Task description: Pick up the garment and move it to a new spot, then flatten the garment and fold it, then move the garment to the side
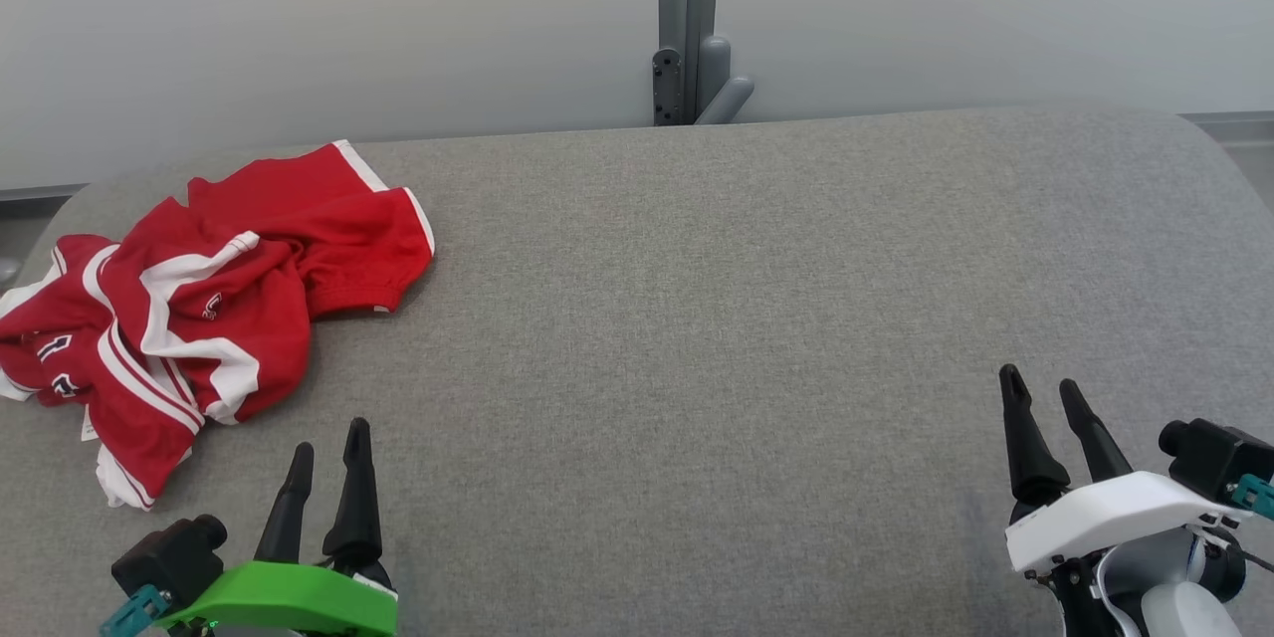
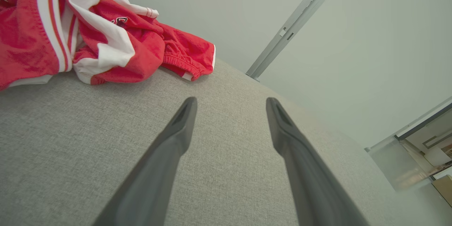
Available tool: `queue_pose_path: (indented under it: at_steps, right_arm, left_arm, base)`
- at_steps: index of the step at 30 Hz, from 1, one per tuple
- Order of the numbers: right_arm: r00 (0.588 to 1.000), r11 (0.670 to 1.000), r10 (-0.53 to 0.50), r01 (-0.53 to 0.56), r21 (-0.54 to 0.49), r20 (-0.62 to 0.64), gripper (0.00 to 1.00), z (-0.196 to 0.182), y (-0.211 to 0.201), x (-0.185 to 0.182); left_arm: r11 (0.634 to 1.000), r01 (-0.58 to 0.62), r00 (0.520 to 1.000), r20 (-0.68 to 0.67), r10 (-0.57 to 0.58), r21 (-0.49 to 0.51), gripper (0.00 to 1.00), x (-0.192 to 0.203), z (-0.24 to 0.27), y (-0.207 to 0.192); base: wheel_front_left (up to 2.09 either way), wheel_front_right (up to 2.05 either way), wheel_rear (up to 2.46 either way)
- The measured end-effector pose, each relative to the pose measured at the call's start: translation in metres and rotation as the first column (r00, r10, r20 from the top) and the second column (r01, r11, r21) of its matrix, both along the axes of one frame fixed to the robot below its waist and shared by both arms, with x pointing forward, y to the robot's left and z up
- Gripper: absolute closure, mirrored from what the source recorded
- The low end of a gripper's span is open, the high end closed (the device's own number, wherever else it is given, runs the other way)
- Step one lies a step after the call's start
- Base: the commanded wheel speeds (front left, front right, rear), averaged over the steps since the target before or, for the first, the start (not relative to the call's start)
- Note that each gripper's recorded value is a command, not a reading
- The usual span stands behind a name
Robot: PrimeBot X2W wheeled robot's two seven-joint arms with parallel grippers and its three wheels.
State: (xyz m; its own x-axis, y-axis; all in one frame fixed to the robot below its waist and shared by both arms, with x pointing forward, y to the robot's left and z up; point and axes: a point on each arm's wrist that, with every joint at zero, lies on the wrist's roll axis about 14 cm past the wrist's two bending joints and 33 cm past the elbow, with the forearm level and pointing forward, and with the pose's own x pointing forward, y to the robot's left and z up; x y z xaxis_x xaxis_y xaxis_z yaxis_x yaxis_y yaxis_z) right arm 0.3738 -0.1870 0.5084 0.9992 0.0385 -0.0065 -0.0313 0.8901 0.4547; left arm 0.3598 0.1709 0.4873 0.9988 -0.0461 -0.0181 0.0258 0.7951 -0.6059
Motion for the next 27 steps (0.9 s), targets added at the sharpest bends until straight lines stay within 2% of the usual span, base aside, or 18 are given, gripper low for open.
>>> queue_pose_path:
  at_steps: [14,27]
  right_arm:
    - [0.999,0.983,0.031,-0.025,-0.182,0.035,0.0,0.002,0.006,-0.009]
    - [0.996,0.959,0.052,-0.031,-0.282,0.069,0.0,0.006,0.012,-0.013]
  left_arm:
    - [0.984,0.006,1.0,0.019,-0.009,0.177,0.0,-0.011,-0.001,0.006]
    - [0.956,-0.001,1.0,0.03,-0.008,0.293,0.0,-0.02,-0.002,0.013]
  base:
    - [0.0,0.0,0.0]
    - [0.0,0.0,0.0]
